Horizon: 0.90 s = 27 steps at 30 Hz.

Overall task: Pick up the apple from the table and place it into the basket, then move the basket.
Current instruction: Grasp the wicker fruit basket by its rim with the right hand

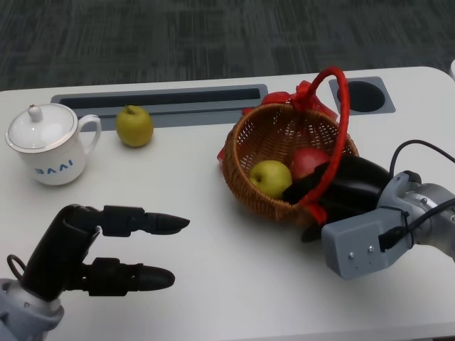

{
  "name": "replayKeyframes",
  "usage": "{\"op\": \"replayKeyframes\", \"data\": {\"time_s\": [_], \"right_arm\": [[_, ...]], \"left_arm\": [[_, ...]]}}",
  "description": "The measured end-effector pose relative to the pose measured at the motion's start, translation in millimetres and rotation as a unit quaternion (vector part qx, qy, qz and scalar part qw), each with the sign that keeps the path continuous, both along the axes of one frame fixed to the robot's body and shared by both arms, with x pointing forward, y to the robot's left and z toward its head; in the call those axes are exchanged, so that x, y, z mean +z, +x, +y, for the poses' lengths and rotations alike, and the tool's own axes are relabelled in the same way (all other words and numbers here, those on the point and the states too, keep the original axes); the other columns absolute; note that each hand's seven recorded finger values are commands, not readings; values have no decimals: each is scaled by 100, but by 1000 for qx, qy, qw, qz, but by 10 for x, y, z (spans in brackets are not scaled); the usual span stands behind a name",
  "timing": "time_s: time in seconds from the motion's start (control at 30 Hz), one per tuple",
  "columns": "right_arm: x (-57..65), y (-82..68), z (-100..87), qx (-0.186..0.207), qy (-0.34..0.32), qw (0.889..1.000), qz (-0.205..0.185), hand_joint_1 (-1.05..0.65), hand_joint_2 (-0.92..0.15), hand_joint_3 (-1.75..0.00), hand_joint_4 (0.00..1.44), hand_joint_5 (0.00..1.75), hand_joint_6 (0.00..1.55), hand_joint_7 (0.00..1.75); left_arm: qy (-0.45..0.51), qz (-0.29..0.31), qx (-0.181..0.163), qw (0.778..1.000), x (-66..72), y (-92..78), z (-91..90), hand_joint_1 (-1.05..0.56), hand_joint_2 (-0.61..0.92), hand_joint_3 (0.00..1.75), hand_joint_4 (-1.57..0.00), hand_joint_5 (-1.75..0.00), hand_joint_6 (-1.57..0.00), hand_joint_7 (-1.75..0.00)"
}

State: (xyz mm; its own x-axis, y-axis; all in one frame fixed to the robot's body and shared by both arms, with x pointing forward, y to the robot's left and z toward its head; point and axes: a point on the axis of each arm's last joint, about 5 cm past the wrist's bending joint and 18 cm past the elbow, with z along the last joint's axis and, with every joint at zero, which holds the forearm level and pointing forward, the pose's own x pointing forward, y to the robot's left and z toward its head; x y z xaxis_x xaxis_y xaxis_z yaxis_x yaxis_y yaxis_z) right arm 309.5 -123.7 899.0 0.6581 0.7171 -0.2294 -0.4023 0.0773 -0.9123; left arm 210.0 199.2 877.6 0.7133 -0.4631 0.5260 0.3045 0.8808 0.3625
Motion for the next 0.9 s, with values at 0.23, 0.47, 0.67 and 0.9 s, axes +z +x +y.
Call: {"op": "replayKeyframes", "data": {"time_s": [0.23, 0.47, 0.67, 0.9], "right_arm": [[28, 6, -2, 0, 24, 1000, -5, -32, -92, -13, 113, 20, 95, 1], [138, 75, -31, -19, 46, 998, -24, -30, -92, -10, 110, 42, 94, 0], [268, 163, -88, -53, 59, 996, -48, -35, -92, -9, 90, 133, 97, 1], [423, 263, -143, -92, 56, 992, -72, -33, -92, -10, 100, 90, 97, 0]], "left_arm": [[-3, -2, 3, 1000, 4, -5, 6, -42, 70, 0, -115, -1, -106, 0], [-7, -5, 6, 1000, 9, -3, -6, -41, 70, 0, -116, -1, -107, 0], [-13, -6, 9, 1000, 5, -3, -22, -42, 70, 0, -116, -1, -107, 0], [-17, -5, 14, 1000, -6, -18, -19, -44, 71, 0, -116, 0, -106, 0]]}}
